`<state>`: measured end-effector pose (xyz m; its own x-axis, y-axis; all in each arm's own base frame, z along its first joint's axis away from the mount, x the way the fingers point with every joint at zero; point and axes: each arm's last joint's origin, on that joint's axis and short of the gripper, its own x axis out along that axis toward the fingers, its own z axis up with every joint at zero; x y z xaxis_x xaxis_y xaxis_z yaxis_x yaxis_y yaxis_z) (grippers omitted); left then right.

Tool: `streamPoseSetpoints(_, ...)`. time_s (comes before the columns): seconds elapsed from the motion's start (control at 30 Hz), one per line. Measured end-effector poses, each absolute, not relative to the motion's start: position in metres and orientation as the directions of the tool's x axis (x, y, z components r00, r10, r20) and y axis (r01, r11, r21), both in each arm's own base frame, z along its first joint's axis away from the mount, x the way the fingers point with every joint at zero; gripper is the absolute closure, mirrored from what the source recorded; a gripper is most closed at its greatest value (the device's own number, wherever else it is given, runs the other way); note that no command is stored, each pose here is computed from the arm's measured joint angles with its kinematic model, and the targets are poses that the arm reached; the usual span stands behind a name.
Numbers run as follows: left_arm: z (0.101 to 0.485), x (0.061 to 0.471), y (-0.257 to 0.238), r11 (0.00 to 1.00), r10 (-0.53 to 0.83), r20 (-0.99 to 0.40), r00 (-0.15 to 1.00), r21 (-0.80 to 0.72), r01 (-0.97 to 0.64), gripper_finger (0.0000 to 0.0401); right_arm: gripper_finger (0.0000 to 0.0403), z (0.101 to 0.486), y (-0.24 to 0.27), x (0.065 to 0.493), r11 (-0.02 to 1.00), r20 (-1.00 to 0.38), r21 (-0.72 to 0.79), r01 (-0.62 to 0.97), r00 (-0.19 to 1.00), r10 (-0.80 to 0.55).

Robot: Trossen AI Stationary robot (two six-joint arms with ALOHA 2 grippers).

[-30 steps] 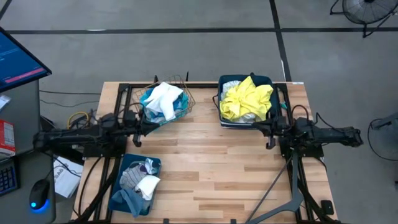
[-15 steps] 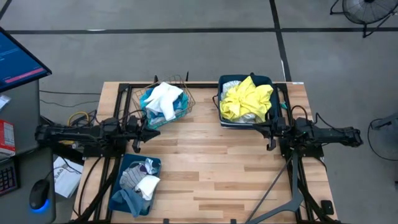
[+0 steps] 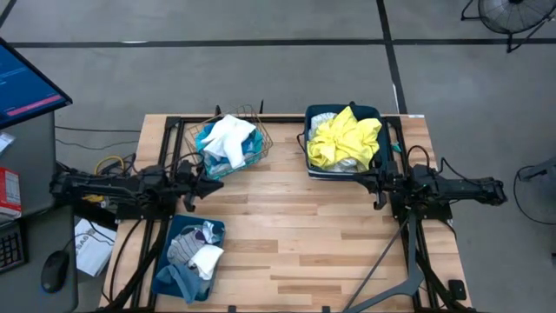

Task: Pick & Place Cloths
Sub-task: Return to Home Position

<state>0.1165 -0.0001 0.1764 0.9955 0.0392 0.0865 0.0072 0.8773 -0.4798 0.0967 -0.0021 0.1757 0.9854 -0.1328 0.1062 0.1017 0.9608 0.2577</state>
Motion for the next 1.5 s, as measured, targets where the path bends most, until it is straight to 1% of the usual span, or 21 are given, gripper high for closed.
streamPoseSetpoints(0.07, 0.179, 0.116, 0.000, 0.877, 0.030, 0.109, 0.994, -0.479, 0.026, 0.0397, 0.0403, 0.176, -0.002, 0.097, 0.961, 0.106, 0.258, 0.102, 0.985, -0.133)
streamPoseSetpoints(0.2, 0.185, 0.114, -0.003, 0.922, -0.068, 0.178, 0.982, -0.365, 0.131, 0.0397, 0.0403, 0.176, -0.002, 0.097, 0.961, 0.106, 0.258, 0.103, 0.985, -0.134)
streamPoseSetpoints(0.3, 0.190, 0.110, -0.002, 0.925, -0.063, 0.228, 0.972, -0.351, 0.142, 0.0397, 0.0403, 0.176, -0.002, 0.097, 0.960, 0.105, 0.258, 0.105, 0.985, -0.136)
streamPoseSetpoints(0.47, 0.195, 0.102, -0.002, 0.961, -0.046, 0.293, 0.955, -0.248, 0.122, 0.0397, 0.0403, 0.175, -0.002, 0.097, 0.960, 0.105, 0.258, 0.105, 0.985, -0.136)
streamPoseSetpoints(0.6, 0.186, 0.101, -0.001, 0.964, -0.017, 0.205, 0.979, -0.257, 0.071, 0.0397, 0.0403, 0.175, -0.002, 0.097, 0.960, 0.105, 0.258, 0.105, 0.985, -0.136)
streamPoseSetpoints(0.67, 0.184, 0.100, -0.001, 0.966, -0.021, 0.186, 0.982, -0.249, 0.067, 0.0397, 0.0403, 0.175, -0.002, 0.097, 0.960, 0.105, 0.258, 0.105, 0.985, -0.136)
streamPoseSetpoints(0.77, 0.183, 0.101, -0.002, 0.973, -0.078, 0.172, 0.982, -0.199, 0.113, 0.0397, 0.0403, 0.175, -0.002, 0.097, 0.960, 0.105, 0.258, 0.105, 0.985, -0.136)
streamPoseSetpoints(0.93, 0.182, 0.101, -0.003, 0.972, -0.113, 0.164, 0.980, -0.188, 0.143, 0.0397, 0.0403, 0.175, -0.002, 0.097, 0.960, 0.105, 0.258, 0.105, 0.985, -0.136)
streamPoseSetpoints(1.03, 0.184, 0.100, -0.003, 0.973, -0.101, 0.181, 0.978, -0.188, 0.135, 0.0397, 0.0403, 0.175, -0.002, 0.097, 0.960, 0.105, 0.258, 0.105, 0.985, -0.136)
streamPoseSetpoints(1.2, 0.184, 0.100, -0.003, 0.960, -0.097, 0.181, 0.979, -0.243, 0.141, 0.0397, 0.0403, 0.175, -0.002, 0.097, 0.961, 0.105, 0.257, 0.105, 0.985, -0.136)
streamPoseSetpoints(1.5, 0.184, 0.101, -0.003, 0.958, -0.097, 0.181, 0.979, -0.248, 0.141, 0.0397, 0.0403, 0.175, -0.002, 0.097, 0.961, 0.105, 0.257, 0.105, 0.985, -0.136)
